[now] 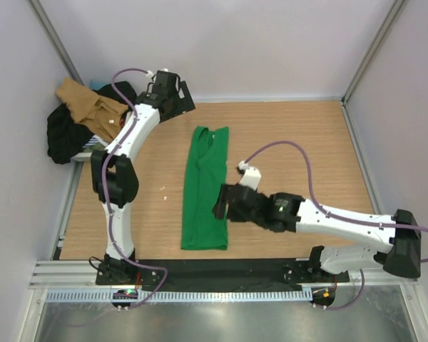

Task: Fold and stack the tank tops
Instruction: Fold the tank top

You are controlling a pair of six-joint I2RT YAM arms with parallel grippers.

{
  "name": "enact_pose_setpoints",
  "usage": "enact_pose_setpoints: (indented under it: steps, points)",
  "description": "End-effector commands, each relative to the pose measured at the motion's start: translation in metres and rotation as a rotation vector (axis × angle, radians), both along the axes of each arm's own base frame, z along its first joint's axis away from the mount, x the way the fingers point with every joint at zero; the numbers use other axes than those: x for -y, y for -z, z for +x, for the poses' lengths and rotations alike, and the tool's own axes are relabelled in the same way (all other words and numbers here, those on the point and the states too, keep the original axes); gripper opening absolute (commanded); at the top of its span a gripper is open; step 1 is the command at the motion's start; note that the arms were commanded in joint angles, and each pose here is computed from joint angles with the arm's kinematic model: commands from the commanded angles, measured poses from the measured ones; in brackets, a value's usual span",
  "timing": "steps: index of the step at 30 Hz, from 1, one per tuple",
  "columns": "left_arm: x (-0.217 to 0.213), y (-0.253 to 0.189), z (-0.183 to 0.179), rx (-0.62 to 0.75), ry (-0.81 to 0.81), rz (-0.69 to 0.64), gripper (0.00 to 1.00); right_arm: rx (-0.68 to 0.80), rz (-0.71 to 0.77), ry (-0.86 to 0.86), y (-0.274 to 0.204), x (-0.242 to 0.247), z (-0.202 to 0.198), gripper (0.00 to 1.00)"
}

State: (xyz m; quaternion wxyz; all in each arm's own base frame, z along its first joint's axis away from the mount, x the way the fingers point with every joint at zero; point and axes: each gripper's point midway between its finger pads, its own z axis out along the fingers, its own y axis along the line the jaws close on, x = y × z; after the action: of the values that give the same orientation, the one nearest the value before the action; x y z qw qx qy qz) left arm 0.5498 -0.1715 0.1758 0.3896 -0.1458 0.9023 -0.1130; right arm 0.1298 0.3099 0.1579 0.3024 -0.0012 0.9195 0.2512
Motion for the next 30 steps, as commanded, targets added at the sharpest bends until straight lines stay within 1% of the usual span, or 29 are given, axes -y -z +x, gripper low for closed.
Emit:
enact_pose_setpoints:
  steps: [1,2,3,4,5,6,7,8,10,11,13,14,15,16,17,18,20,21,22,24,25,26,27,30]
  points:
    - [-0.012,-0.05,-0.028,0.065,0.014,-0.007,1.0,0.07,-0.024,0.042,-0.012,0.027,0.059,0.7]
    - [-0.015,-0.039,-0.04,0.032,0.018,0.001,0.97,0.07,-0.021,0.046,-0.013,0.029,0.071,0.69]
    - [-0.014,-0.039,-0.048,0.024,0.032,-0.01,0.96,0.075,-0.069,0.033,-0.006,0.033,0.082,0.67]
    - [-0.014,-0.049,-0.058,0.035,0.048,-0.027,0.94,0.075,-0.074,0.078,-0.008,0.041,0.105,0.63]
    - [-0.015,-0.03,-0.072,-0.016,0.058,-0.022,0.91,0.065,-0.079,0.073,-0.007,0.042,0.114,0.6]
    - [-0.014,-0.026,-0.079,-0.025,0.061,-0.04,0.9,0.063,-0.094,0.064,-0.004,0.045,0.124,0.59]
    - [-0.013,-0.035,-0.089,-0.005,0.073,-0.058,0.88,0.04,-0.107,0.107,0.004,0.054,0.147,0.58]
    - [-0.016,-0.008,-0.105,-0.062,0.075,-0.055,0.86,0.051,-0.083,0.11,0.003,0.051,0.159,0.57]
    - [-0.012,-0.003,-0.116,-0.043,0.078,-0.089,0.84,0.013,-0.063,0.086,0.015,0.045,0.18,0.57]
    - [-0.016,0.009,-0.133,-0.06,0.076,-0.095,0.84,0.008,-0.047,0.096,0.018,0.047,0.196,0.57]
    - [-0.015,0.017,-0.139,-0.042,0.063,-0.125,0.83,-0.004,-0.047,0.08,0.023,0.042,0.21,0.59]
    - [-0.019,0.033,-0.151,-0.071,0.056,-0.122,0.82,-0.02,-0.052,0.095,0.034,0.041,0.227,0.59]
    - [-0.018,0.028,-0.151,-0.039,0.053,-0.138,0.81,-0.025,-0.053,0.103,0.037,0.041,0.236,0.59]
    - [-0.013,0.031,-0.155,-0.045,0.07,-0.171,0.8,-0.044,-0.014,0.071,0.036,0.032,0.242,0.58]
    - [-0.013,0.042,-0.163,-0.066,0.072,-0.175,0.77,-0.058,-0.007,0.07,0.048,0.028,0.25,0.56]
    - [-0.012,0.043,-0.162,-0.055,0.076,-0.184,0.76,-0.071,0.004,0.08,0.053,0.03,0.257,0.56]
    - [-0.011,0.054,-0.167,-0.074,0.08,-0.193,0.74,-0.055,0.034,0.079,0.051,0.025,0.271,0.56]
    - [-0.01,0.057,-0.166,-0.072,0.083,-0.196,0.72,-0.073,0.03,0.081,0.064,0.024,0.276,0.56]
    - [-0.009,0.065,-0.166,-0.09,0.081,-0.193,0.72,-0.064,0.043,0.084,0.061,0.023,0.284,0.56]
    - [-0.005,0.073,-0.163,-0.106,0.092,-0.206,0.68,-0.092,0.027,0.093,0.078,0.024,0.293,0.55]
    - [-0.002,0.083,-0.162,-0.132,0.096,-0.206,0.67,-0.101,0.027,0.097,0.082,0.024,0.298,0.53]
    - [0.001,0.084,-0.16,-0.138,0.1,-0.217,0.64,-0.095,0.04,0.092,0.079,0.021,0.304,0.52]
    - [0.003,0.087,-0.158,-0.14,0.103,-0.222,0.63,-0.112,0.035,0.093,0.089,0.021,0.306,0.52]
    - [0.008,0.097,-0.153,-0.154,0.108,-0.224,0.59,-0.108,0.036,0.106,0.093,0.022,0.32,0.51]
